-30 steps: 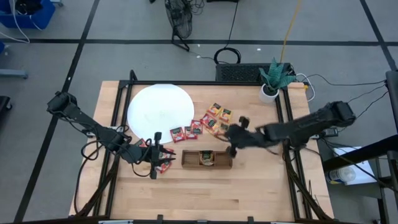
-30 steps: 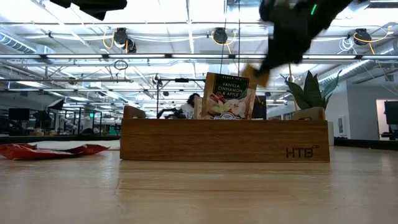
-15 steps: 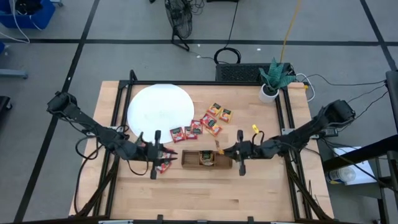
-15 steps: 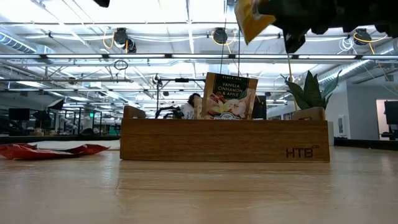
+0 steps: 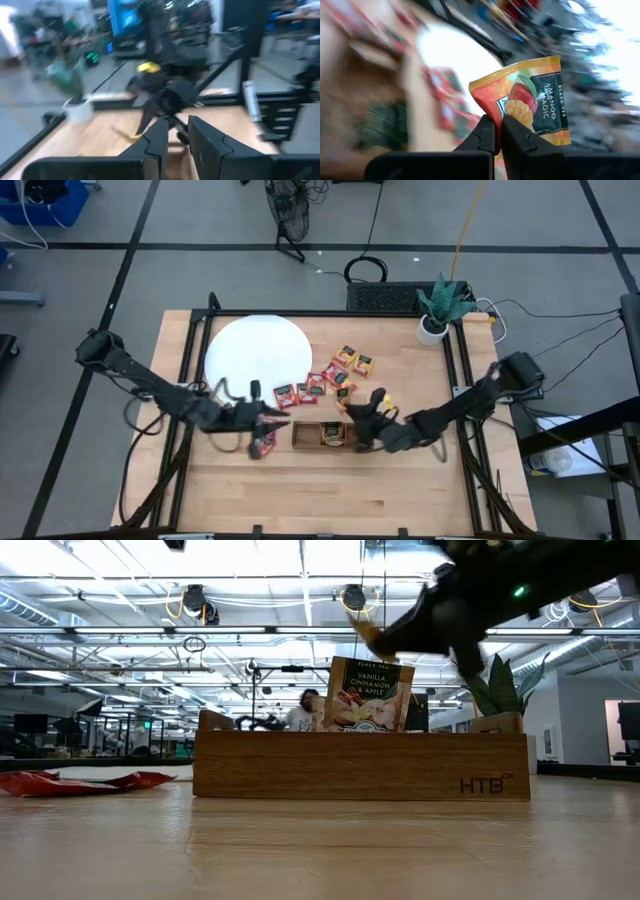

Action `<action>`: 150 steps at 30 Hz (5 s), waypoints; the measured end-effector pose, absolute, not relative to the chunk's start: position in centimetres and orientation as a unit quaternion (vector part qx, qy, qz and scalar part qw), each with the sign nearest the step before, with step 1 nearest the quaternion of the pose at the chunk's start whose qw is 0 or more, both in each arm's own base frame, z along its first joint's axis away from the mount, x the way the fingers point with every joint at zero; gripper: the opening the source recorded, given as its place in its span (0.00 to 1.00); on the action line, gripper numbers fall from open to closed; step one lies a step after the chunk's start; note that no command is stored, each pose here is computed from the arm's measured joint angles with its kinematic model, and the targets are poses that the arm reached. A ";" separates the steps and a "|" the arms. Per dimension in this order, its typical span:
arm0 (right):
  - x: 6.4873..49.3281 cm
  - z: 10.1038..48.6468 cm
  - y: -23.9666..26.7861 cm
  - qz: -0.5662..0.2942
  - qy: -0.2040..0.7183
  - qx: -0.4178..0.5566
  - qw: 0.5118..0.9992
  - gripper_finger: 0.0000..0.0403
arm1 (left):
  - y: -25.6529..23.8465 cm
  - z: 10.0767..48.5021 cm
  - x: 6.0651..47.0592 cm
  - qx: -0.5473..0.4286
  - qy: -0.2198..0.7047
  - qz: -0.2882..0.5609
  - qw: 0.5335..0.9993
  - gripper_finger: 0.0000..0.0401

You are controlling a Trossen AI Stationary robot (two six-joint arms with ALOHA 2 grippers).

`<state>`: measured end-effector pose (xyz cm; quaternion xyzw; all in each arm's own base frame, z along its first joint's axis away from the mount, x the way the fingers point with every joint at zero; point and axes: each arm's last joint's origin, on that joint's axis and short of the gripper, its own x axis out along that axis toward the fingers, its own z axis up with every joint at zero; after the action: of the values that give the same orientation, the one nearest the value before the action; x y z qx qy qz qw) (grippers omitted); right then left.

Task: Pick & Place Tea
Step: Put the yellow tea bag into the right section of the wooden organizer

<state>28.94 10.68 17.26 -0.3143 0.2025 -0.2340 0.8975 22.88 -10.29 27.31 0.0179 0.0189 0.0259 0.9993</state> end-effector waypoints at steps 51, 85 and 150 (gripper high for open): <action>35.7 19.0 12.4 -0.377 0.299 -0.518 0.707 0.01 | -0.1 25.3 32.1 -0.245 0.099 0.018 0.964 0.56; 35.7 18.9 12.4 -0.381 0.294 -0.506 0.716 0.01 | 3.0 25.0 32.5 -0.292 0.137 -0.041 0.946 0.25; 20.4 19.7 14.0 -0.375 0.029 -0.051 0.925 0.01 | -5.7 18.2 41.0 0.054 0.184 -0.074 0.979 0.00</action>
<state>20.43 14.04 19.67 -0.0506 0.0286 -0.3751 0.9252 40.96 -5.70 18.20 0.0541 0.1840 -0.0739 0.9787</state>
